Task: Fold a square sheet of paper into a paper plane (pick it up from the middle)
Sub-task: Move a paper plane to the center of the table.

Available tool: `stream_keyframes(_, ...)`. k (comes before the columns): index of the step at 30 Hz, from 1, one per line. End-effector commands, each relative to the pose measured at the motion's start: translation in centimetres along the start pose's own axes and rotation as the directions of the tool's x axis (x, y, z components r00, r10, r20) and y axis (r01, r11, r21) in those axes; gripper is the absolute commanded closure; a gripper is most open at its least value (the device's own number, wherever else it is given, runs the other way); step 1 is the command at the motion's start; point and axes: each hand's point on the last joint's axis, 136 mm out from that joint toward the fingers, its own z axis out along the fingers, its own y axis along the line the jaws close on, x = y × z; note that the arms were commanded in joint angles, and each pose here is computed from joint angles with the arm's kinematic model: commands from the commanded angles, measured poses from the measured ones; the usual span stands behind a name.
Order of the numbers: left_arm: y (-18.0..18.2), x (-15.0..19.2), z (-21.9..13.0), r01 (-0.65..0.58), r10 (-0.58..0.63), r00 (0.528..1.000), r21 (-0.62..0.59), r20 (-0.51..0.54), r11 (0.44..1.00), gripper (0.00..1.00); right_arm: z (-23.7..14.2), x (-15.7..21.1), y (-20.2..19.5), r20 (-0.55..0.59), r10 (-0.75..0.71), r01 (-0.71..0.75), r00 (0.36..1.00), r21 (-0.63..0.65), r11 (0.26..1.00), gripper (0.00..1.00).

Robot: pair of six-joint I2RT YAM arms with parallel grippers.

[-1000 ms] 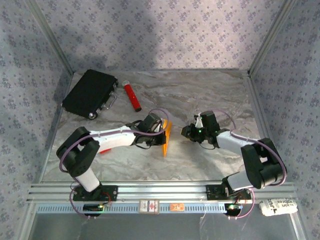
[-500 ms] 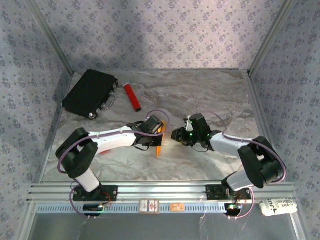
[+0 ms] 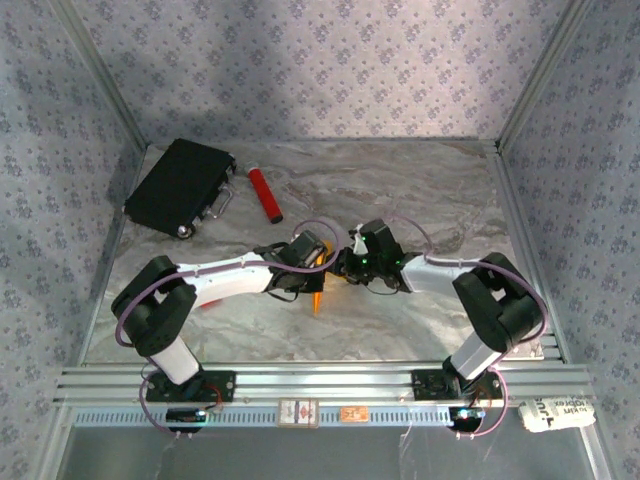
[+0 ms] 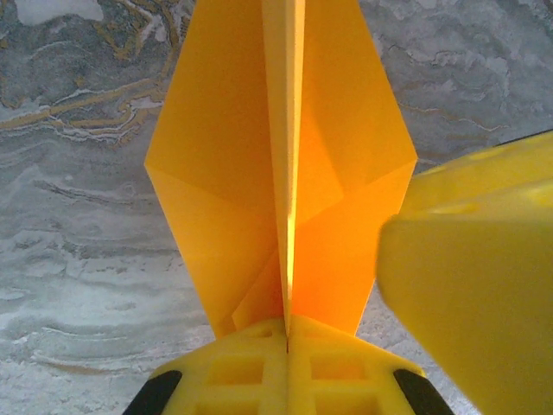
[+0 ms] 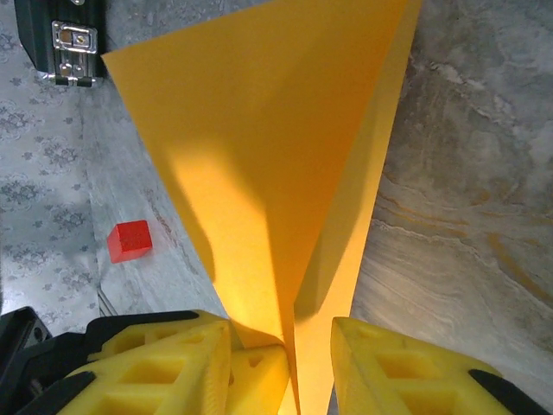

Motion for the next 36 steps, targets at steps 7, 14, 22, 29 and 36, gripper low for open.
stream_keyframes(7, -0.3, 0.1, -0.1, -0.018, 0.018, 1.000, 0.001, -0.003, 1.000, 0.98, 0.8, 0.2, -2.0, -0.006, 0.050, -0.050, 0.999, 0.050, 0.998, 0.82)
stream_keyframes(14, -0.7, -0.4, -0.3, -0.044, 0.044, 0.999, 0.005, 0.012, 0.999, 0.91, 0.7, 0.4, -1.8, -0.015, 0.046, -0.045, 0.999, 0.042, 0.998, 0.89)
stream_keyframes(22, -0.9, -1.0, -0.3, -0.089, 0.089, 0.996, 0.005, 0.030, 0.996, 0.85, 0.7, 0.5, -1.8, -0.017, 0.046, -0.046, 0.999, 0.042, 0.998, 0.90)
stream_keyframes(29, -0.8, -0.9, -0.1, -0.091, 0.091, 0.996, -0.001, 0.024, 0.996, 0.79, 0.7, 0.5, -1.9, -0.016, 0.050, -0.049, 0.999, 0.044, 0.998, 0.91)
stream_keyframes(36, -0.5, -1.0, -0.2, -0.088, 0.089, 0.996, -0.015, 0.033, 0.996, 0.73, 0.7, 0.6, -2.2, -0.014, 0.056, -0.056, 0.998, 0.051, 0.997, 0.91)
